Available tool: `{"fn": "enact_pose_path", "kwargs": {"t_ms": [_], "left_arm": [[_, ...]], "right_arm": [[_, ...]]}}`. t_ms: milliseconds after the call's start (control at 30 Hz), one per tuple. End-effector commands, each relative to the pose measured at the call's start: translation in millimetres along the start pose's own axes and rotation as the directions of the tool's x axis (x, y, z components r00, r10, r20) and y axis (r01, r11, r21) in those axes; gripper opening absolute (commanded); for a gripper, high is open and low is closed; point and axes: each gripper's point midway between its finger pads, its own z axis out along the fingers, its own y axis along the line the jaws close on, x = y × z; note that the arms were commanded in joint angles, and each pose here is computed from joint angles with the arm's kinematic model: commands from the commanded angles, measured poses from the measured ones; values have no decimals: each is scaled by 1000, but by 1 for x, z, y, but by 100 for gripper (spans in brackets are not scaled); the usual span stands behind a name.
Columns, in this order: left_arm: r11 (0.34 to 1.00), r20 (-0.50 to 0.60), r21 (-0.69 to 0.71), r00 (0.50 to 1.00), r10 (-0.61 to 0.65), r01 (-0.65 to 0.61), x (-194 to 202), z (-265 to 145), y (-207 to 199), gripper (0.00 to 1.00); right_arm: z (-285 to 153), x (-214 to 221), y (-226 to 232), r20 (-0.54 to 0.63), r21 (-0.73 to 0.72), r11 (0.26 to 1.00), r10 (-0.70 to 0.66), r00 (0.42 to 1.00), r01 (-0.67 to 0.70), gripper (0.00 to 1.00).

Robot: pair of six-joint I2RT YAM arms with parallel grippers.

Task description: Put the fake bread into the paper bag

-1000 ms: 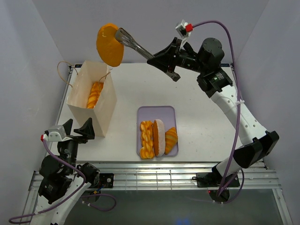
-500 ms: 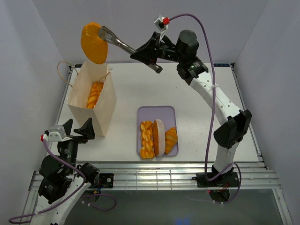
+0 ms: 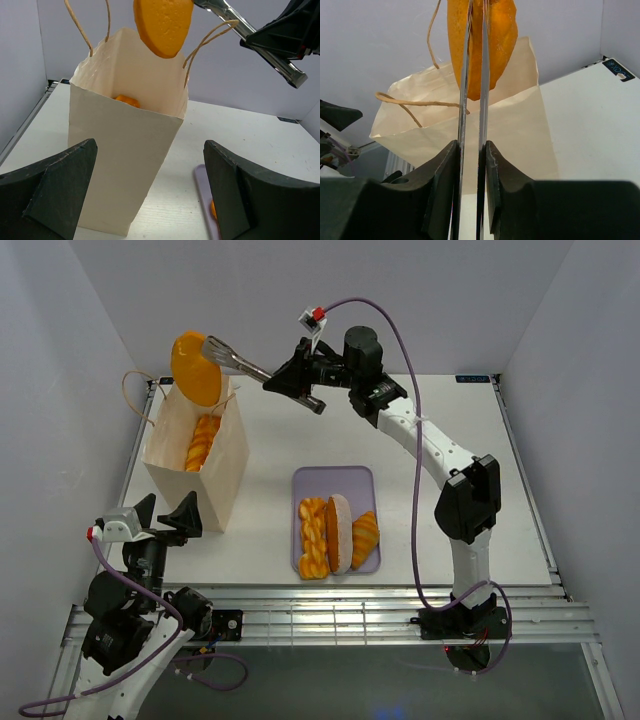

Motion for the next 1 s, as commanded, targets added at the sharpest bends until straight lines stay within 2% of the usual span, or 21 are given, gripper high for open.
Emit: {"fn": "enact_pose_path", "kwargs": {"t_ms": [0, 133, 300, 433, 700, 967], "left_arm": [[1000, 15, 24, 1000, -3, 3, -2, -1, -3, 98], [1000, 17, 26, 1000, -5, 4, -2, -2, -3, 98], [1000, 22, 28, 1000, -8, 7, -3, -3, -3, 98], [1000, 24, 29, 1000, -7, 6, -3, -3, -3, 98], [1000, 28, 28, 1000, -11, 10, -4, -4, -3, 98], [1000, 27, 24, 1000, -10, 9, -4, -4, -2, 98]], "right_arm": [[5, -21, 12, 71, -36, 994, -100, 992, 103, 32], [6, -10, 7, 54, -37, 995, -86, 995, 88, 33], [4, 0, 5, 38, -29, 996, -78, 996, 79, 46], [3, 4, 2, 26, -20, 997, -75, 997, 76, 50], [-1, -10, 15, 37, -38, 994, -97, 995, 98, 51], [-22, -53, 51, 99, -14, 987, -156, 983, 158, 50]]}}
